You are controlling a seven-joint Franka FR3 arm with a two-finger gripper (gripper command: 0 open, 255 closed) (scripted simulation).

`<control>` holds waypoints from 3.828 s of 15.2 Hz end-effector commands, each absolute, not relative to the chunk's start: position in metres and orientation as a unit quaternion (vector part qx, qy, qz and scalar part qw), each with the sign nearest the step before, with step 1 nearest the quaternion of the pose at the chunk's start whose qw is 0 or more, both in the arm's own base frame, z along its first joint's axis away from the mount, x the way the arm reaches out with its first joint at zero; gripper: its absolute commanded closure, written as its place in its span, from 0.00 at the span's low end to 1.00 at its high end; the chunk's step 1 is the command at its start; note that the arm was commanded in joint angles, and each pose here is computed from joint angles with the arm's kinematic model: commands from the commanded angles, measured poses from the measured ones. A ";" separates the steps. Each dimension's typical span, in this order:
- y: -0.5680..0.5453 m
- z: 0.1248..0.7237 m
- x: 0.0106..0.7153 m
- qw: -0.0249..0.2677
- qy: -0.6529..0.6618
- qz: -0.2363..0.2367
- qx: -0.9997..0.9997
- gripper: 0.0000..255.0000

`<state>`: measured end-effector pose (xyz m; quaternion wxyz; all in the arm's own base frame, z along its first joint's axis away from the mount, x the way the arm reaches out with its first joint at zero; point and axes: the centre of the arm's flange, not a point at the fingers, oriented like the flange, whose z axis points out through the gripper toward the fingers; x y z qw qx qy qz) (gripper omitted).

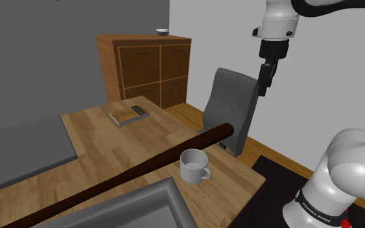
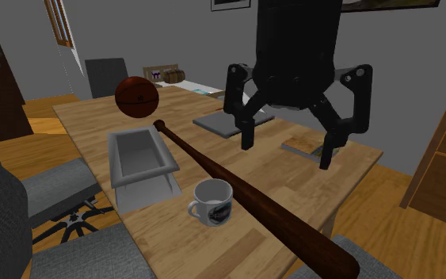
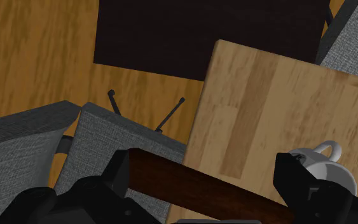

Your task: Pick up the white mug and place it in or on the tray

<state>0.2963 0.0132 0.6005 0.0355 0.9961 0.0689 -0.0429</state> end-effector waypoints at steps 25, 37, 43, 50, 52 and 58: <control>0.165 0.368 0.395 -0.025 0.089 -0.005 0.996 0.00; 0.167 0.328 0.394 -0.025 0.089 -0.005 0.996 0.00; 0.167 0.328 0.394 -0.025 0.089 -0.005 0.996 1.00; 0.167 0.328 0.394 -0.025 0.089 -0.005 0.996 1.00; 0.167 0.339 0.394 -0.025 0.089 -0.005 0.996 1.00; 0.167 0.371 0.394 -0.025 0.089 -0.005 0.996 1.00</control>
